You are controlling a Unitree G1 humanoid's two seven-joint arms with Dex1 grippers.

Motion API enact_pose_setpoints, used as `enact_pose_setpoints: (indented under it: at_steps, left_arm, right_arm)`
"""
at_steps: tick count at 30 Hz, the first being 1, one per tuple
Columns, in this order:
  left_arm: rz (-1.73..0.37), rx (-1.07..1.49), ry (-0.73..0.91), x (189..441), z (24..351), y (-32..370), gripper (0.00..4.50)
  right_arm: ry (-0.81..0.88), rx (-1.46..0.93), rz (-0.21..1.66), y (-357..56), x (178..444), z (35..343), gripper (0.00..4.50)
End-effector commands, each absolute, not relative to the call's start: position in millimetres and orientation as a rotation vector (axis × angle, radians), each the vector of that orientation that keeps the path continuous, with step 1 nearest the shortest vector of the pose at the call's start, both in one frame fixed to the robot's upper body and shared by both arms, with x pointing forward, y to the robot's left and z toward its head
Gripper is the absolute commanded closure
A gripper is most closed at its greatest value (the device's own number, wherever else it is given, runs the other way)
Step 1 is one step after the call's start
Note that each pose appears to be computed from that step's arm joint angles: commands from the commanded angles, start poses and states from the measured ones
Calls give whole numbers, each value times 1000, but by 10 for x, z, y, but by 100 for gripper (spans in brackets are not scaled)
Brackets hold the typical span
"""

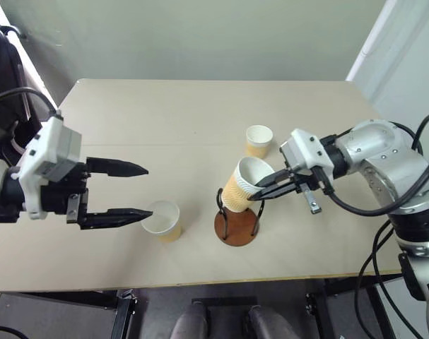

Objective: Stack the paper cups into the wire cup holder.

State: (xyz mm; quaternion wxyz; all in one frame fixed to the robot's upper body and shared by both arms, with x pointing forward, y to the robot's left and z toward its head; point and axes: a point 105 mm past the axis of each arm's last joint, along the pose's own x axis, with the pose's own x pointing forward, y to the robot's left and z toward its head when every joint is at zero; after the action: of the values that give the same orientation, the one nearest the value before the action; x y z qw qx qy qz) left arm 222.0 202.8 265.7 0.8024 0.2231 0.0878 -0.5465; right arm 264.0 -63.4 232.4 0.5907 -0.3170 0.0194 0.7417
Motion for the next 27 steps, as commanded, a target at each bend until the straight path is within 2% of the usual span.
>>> enact_pose_setpoints:
  at_steps: [1, 2, 5, 12, 15, 16, 18, 21, 27]
  left_arm:
    - [-1162, 518, 154, 2183, 2751, 2010, 33]
    - [-1162, 519, 155, 2183, 2750, 2010, 33]
    - [-1162, 520, 156, 2180, 2749, 2008, 33]
    - [-1163, 522, 153, 2169, 2755, 1997, 33]
    - [-1158, 523, 154, 2174, 2753, 2004, 33]
    - [-1157, 523, 153, 2177, 2752, 2002, 33]
    - [-1158, 522, 151, 2186, 2749, 1995, 33]
    - [-1159, 521, 147, 2198, 2741, 1985, 33]
    - [-1157, 520, 142, 2185, 2724, 1960, 33]
  right_arm:
    - [12, -790, 1711, -606, 2647, 2356, 447]
    - [17, -795, 1709, -607, 2653, 2346, 447]
    - [28, -805, 1707, -613, 2661, 2324, 384]
    - [-15, -784, 1705, -607, 2676, 2468, 133]
    - [-120, -803, 1569, -612, 2950, 2752, 23]
    - [-144, -822, 1485, -615, 3130, 2833, 1]
    - [-147, -863, 1344, -635, 3498, 2912, 1]
    - [-103, -921, 1233, -662, 3863, 2865, 1]
    - [47, -995, 1130, -744, 4263, 2535, 1]
